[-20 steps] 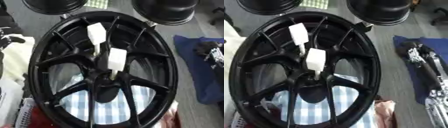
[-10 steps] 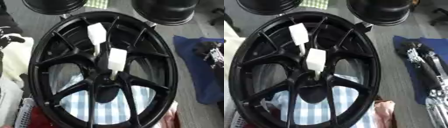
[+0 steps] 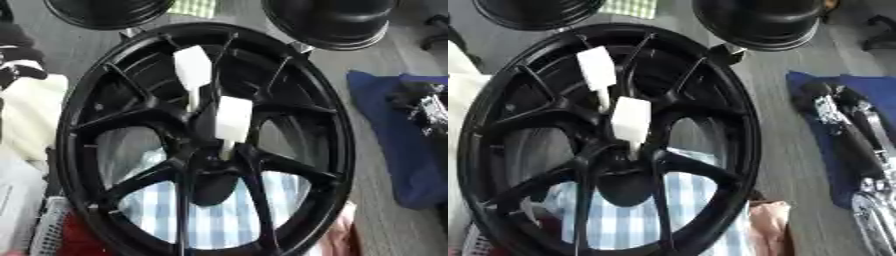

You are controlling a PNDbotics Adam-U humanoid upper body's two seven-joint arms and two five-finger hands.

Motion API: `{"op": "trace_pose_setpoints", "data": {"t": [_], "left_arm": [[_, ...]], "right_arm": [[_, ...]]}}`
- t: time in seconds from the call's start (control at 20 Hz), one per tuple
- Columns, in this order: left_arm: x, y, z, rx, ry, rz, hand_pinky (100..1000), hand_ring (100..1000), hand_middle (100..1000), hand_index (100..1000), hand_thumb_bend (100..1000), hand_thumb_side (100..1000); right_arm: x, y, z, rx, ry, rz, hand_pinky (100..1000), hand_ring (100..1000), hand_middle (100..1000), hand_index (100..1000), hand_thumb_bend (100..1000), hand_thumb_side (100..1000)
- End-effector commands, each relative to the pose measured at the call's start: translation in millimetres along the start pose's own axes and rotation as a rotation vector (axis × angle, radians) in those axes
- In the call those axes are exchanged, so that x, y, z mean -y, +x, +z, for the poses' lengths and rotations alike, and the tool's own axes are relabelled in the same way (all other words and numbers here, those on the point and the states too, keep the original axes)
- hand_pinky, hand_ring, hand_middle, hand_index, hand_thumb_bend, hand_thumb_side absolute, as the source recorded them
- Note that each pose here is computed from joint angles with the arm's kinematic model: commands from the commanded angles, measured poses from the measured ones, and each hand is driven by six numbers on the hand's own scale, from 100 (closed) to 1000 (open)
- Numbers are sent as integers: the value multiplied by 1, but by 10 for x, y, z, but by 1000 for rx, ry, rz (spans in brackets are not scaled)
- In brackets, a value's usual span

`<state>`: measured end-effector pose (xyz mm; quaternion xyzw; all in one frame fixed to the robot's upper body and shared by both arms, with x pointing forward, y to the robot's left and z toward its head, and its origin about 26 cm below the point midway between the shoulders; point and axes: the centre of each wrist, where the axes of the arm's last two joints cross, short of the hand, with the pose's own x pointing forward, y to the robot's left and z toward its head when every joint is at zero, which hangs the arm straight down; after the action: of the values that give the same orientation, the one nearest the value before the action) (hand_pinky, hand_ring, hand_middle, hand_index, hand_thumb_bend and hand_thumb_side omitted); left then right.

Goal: Pull the pin out of the wheel hub.

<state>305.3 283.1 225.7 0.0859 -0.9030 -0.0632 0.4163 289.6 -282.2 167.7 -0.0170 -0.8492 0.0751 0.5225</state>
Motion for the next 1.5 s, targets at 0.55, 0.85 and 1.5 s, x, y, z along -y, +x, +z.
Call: {"op": "trace_pose_setpoints", "data": {"t": [0.55,0.85,1.5], "left_arm": [[-43,98,-40,46,-19,-28,555,643,604,726,100,748],[-53,76,-12,30,-21,-44,553,642,604,726,100,751],[-25,64,2,13,-44,-46,547,641,603,725,100,756]], "right_arm": [[343,547,-279,222,320,419,864,810,597,741,100,360],[543,966,-439,302,574,761,863,813,638,763,100,205],[422,1523,-695,396,797,1077,860,814,687,782,100,218]]}}
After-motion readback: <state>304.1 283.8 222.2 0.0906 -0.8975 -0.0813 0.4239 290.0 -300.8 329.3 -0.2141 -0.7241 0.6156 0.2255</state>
